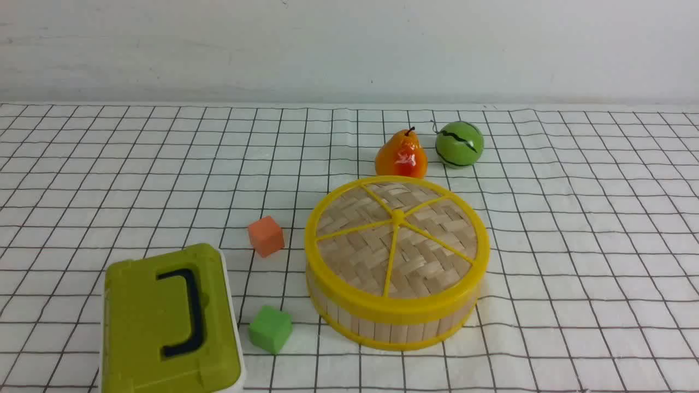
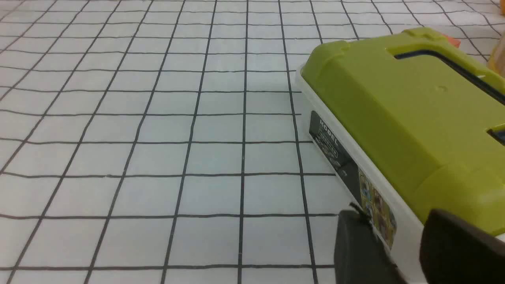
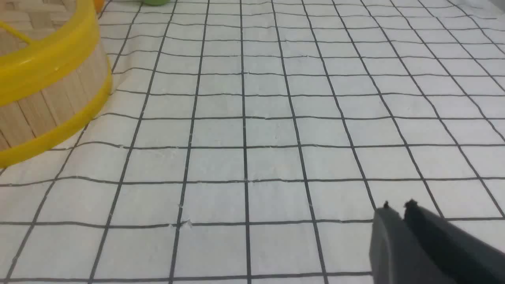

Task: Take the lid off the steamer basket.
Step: Use the right arm to lift the lid of the steamer

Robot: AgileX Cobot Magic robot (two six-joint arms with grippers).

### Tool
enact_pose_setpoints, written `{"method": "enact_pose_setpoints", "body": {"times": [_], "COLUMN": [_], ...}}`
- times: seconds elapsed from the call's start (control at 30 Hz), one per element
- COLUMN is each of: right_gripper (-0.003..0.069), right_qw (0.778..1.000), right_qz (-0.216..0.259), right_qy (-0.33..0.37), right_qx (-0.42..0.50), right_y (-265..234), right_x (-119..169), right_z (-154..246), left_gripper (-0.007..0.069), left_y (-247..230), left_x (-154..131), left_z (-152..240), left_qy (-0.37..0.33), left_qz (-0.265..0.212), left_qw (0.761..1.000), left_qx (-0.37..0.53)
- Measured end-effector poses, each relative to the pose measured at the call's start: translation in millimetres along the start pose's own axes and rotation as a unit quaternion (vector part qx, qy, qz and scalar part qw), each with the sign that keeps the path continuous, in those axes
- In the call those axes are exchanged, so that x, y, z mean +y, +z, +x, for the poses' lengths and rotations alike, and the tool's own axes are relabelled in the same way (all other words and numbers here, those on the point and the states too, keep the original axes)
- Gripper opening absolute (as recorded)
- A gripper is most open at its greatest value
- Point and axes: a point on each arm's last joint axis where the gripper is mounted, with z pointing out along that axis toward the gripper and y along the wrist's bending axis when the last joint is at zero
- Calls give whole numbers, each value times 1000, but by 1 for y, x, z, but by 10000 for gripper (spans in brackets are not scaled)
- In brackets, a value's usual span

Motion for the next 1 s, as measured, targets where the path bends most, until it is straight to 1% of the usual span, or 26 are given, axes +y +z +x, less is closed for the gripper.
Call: {"method": "enact_pose_setpoints", "body": {"times": [0.77, 1.0], "right_gripper": [87, 94], "right_qw": [1000, 1000], "right_qz": [0, 4], "right_qy": [0, -10], "right_qx": [0, 0], "right_y": [0, 0], "right_x": [0, -1], "right_z": [0, 0], "left_gripper": [239, 239], "left_y": [0, 0], "left_x": [0, 0], "left_z": [0, 0], "left_qy": [0, 0], "left_qz": [0, 0], "left_qw": [1000, 1000], "left_qx": [0, 0]}}
